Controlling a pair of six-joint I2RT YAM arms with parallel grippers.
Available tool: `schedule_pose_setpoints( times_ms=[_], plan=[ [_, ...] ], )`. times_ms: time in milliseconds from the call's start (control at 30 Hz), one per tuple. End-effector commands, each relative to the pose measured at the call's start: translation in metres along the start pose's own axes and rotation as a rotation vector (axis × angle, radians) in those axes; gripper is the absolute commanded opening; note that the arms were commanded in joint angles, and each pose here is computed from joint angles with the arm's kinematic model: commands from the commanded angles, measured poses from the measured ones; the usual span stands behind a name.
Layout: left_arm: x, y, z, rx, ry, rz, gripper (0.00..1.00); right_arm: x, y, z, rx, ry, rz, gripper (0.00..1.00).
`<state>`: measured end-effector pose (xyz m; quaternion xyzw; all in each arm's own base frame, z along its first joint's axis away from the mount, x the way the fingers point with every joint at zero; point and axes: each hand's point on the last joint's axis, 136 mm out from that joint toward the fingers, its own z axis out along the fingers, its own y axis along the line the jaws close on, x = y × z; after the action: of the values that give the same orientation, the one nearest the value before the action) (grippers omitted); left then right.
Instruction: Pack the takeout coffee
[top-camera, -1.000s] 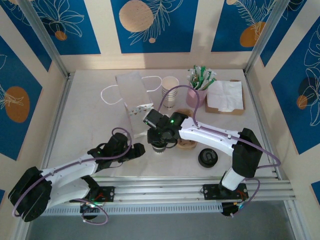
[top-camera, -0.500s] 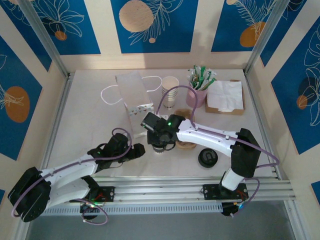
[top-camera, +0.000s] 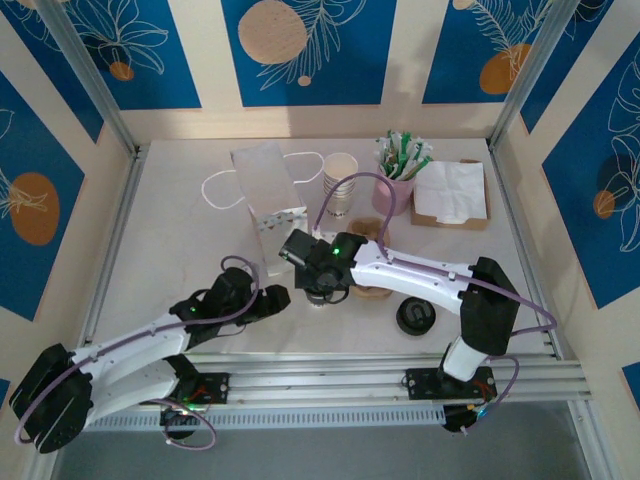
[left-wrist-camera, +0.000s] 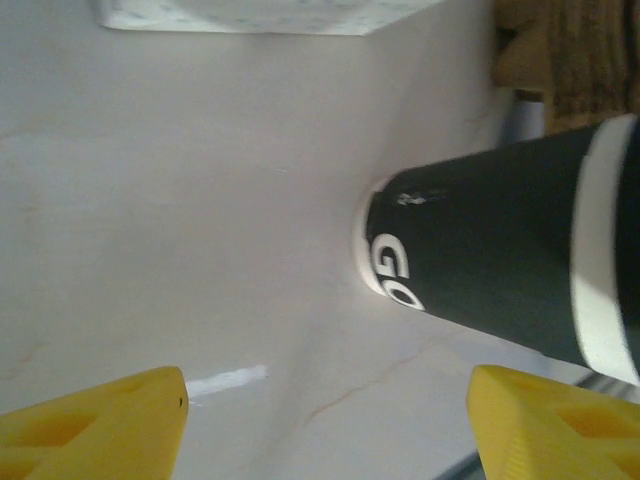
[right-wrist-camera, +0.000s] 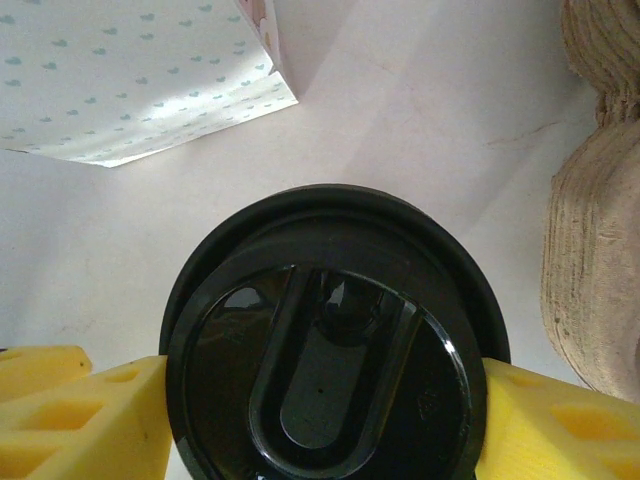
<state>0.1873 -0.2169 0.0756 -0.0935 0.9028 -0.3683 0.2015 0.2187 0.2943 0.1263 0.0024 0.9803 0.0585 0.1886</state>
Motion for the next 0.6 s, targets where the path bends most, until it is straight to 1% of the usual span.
schedule_pose_setpoints(
  times_ms=[0,200,367,567],
  plan=[
    [0.010,-0.022,-0.001,0.148,0.019,-0.059,0.72,0.056,-0.042,0.033,0.188,0.206,0.008,0.71],
    [0.018,-0.025,-0.001,0.179,0.021,-0.084,0.71,0.059,-0.041,0.037,0.185,0.210,0.049,0.71],
    [0.019,-0.036,-0.001,0.254,0.003,-0.126,0.71,0.066,-0.044,0.039,0.193,0.233,0.067,0.71],
    [0.021,-0.055,0.000,0.327,-0.009,-0.128,0.70,0.069,-0.044,0.040,0.201,0.254,0.084,0.70]
  ],
)
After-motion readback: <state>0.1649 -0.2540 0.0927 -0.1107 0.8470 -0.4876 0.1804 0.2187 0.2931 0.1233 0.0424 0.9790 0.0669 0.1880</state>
